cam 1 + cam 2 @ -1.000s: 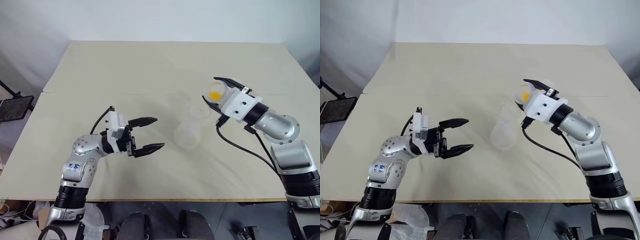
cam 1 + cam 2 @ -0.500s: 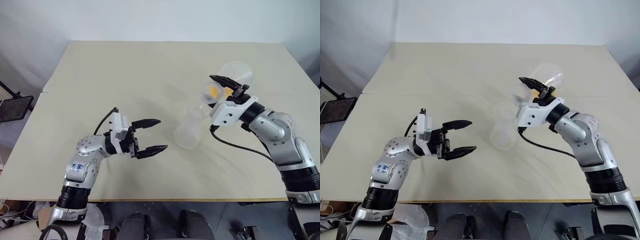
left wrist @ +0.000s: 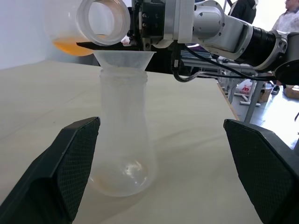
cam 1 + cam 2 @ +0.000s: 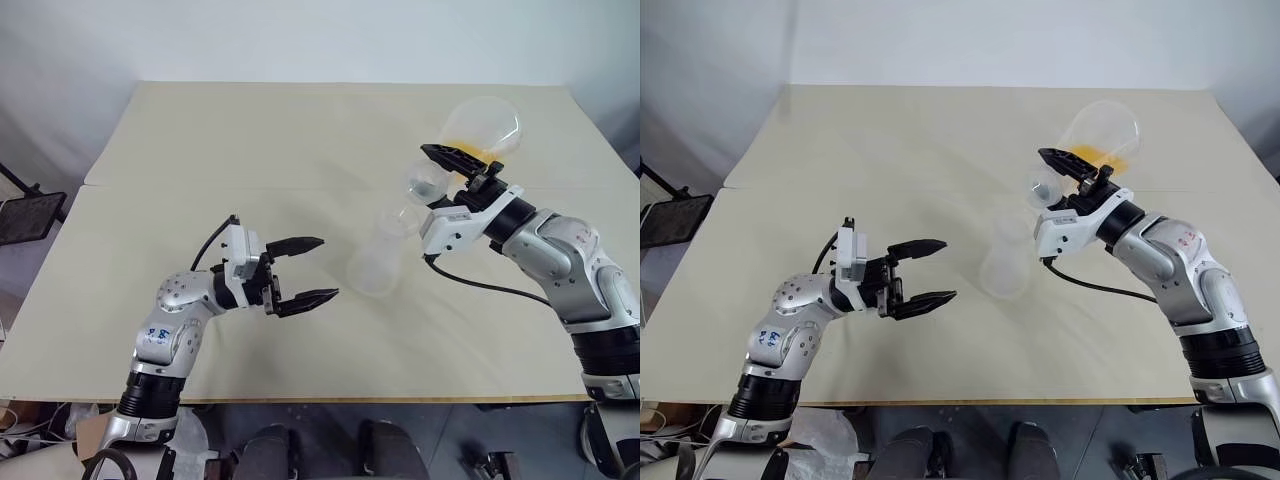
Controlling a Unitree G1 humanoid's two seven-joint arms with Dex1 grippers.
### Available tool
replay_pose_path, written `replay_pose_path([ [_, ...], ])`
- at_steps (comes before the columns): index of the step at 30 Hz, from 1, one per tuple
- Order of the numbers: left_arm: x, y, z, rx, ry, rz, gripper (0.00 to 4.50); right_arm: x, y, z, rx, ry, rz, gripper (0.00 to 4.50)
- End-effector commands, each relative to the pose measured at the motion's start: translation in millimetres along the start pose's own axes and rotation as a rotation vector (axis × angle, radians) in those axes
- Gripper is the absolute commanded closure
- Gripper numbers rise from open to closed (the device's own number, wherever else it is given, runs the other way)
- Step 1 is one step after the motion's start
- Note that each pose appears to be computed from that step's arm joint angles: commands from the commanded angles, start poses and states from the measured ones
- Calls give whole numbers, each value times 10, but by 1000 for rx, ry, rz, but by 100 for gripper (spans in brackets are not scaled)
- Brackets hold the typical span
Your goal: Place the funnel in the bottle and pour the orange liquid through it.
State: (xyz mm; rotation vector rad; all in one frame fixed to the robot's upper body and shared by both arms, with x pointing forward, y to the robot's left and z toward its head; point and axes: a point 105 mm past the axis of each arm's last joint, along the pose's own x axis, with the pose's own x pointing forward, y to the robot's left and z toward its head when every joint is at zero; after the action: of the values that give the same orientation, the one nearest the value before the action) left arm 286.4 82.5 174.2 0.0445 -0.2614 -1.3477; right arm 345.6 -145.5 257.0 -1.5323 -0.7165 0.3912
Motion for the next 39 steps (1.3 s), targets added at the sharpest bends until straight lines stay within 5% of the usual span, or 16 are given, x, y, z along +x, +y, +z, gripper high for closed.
replay_pose_path([
  [1,14,-41,66,34,-17,-10,0,8,-223,26,-51,-20,-74,204],
  [39,83,-47,53,36,-42,11,0,7,-230,154,-209,-55,-129,204],
])
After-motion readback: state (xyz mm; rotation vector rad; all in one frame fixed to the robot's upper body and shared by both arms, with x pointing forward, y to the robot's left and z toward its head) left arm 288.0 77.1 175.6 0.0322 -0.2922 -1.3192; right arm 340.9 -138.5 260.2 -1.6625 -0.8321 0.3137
